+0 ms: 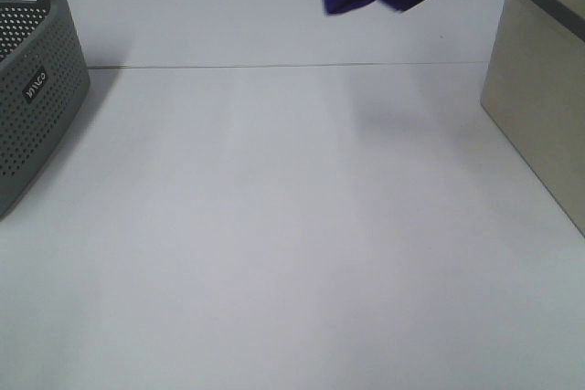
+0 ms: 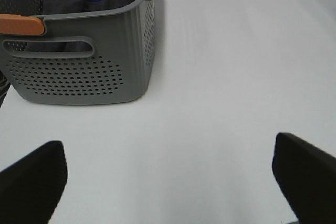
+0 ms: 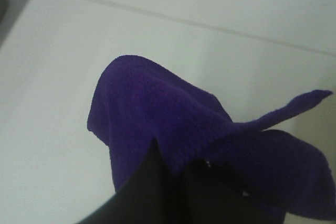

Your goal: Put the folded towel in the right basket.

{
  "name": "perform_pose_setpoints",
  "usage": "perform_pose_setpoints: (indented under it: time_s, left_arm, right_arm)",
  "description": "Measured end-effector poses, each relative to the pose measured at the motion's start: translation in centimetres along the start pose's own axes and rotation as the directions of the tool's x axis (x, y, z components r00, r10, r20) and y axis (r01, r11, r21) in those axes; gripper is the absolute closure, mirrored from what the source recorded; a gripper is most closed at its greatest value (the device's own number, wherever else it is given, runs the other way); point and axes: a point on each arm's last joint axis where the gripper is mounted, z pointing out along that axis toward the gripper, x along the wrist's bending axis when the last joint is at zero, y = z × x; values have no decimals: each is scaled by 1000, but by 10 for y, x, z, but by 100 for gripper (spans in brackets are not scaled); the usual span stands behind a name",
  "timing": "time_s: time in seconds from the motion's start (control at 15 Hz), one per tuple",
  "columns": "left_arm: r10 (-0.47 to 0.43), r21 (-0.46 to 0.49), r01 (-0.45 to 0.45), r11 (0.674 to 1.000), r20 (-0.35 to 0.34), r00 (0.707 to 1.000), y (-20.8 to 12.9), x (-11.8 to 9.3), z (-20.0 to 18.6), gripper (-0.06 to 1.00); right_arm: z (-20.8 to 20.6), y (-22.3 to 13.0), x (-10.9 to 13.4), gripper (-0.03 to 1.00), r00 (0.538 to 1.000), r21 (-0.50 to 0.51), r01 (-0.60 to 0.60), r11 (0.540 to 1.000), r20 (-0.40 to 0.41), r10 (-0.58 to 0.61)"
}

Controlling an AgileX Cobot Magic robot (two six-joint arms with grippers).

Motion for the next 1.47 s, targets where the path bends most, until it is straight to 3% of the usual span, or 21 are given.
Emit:
perform_pose_setpoints:
  time_s: [0.13,0.27,0.53,0.73,0.8,0.93,1.07,1.47]
  left_arm:
    - [0,0,0,1000,0,1000,0,0,0,-5]
    - [0,0,0,1000,0,1000,0,0,0,-5]
    - [0,0,0,1000,0,1000,0,0,0,-5]
    - [0,0,0,1000,0,1000,0,0,0,-5]
    - [0,0,0,1000,0,1000,0,0,0,-5]
    - [0,0,0,1000,0,1000,0,0,0,-5]
    - [0,0,0,1000,0,1000,0,0,0,-5]
    - [0,0,0,1000,0,1000,0,0,0,-5]
  right_arm:
    - [-45,16,-55,92,979,-147,-71,987,177,97]
    - [-72,15,-106,92,928,-227,-158,961,298,223]
    - [-83,-10,-187,90,819,-247,-319,915,413,397]
    - [-52,-17,-209,77,807,-183,-356,917,434,400]
    - [-40,-20,-213,67,808,-158,-367,917,433,398]
    - [-25,-23,-218,34,810,-124,-382,916,433,396]
    - [-21,-24,-219,13,809,-117,-384,916,434,395]
    - [-20,-23,-216,7,820,-120,-394,911,401,408]
